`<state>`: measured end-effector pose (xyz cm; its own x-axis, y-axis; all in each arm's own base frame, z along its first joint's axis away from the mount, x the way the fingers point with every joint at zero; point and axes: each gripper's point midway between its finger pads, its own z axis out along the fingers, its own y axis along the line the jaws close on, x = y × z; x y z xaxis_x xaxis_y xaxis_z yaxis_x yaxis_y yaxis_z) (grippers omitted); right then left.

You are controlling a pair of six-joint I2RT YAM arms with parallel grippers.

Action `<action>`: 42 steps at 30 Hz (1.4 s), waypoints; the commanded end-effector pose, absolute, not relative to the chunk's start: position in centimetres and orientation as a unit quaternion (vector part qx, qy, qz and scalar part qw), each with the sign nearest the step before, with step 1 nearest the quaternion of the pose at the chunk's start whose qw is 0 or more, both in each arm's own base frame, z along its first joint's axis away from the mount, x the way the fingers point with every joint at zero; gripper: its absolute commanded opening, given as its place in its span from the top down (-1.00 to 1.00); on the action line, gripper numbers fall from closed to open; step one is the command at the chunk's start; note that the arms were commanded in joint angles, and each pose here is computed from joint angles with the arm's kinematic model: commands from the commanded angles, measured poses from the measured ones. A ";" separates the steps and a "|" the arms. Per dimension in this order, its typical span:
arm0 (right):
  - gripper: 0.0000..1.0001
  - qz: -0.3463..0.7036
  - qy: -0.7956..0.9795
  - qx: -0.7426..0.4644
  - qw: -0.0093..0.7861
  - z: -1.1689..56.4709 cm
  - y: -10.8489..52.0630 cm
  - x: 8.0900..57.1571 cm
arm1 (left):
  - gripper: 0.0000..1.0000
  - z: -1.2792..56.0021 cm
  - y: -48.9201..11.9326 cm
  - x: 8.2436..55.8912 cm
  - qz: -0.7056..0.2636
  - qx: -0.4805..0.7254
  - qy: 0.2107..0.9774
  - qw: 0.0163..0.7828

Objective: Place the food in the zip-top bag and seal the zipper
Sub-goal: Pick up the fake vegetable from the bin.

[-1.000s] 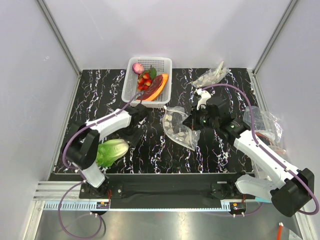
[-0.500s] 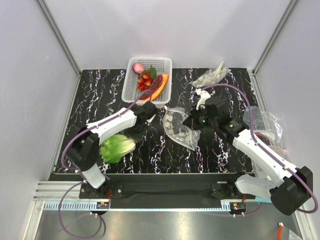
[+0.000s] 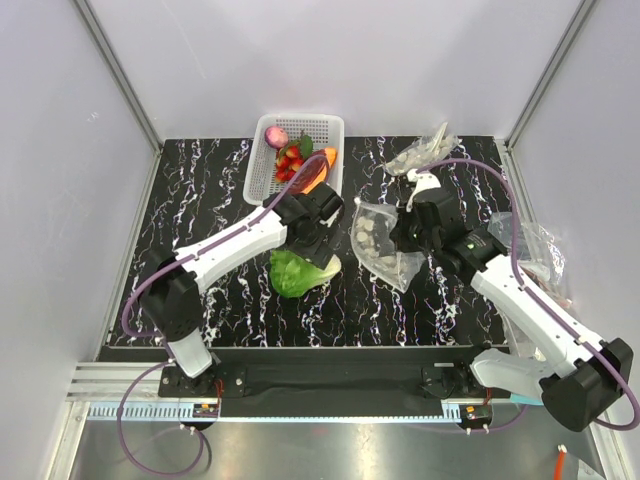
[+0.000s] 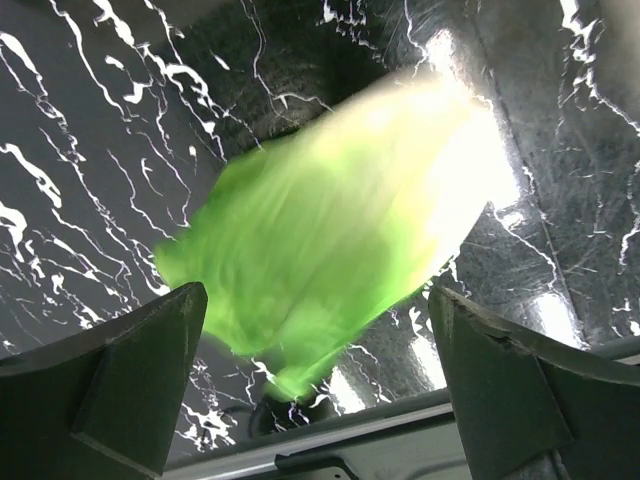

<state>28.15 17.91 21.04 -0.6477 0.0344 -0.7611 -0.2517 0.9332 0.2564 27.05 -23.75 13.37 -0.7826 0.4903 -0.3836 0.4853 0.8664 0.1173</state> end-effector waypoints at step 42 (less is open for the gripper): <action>0.99 0.150 0.903 -0.047 0.400 17.8 19.3 28.9 | 1.00 9.9 -23.7 24.5 -0.079 0.250 0.934 0.243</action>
<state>28.71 16.59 16.92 -0.6839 0.0061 -0.7295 -0.1431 0.9794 0.1424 24.50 -19.99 5.81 -0.7821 0.5421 -0.3074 0.5175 0.8398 0.1642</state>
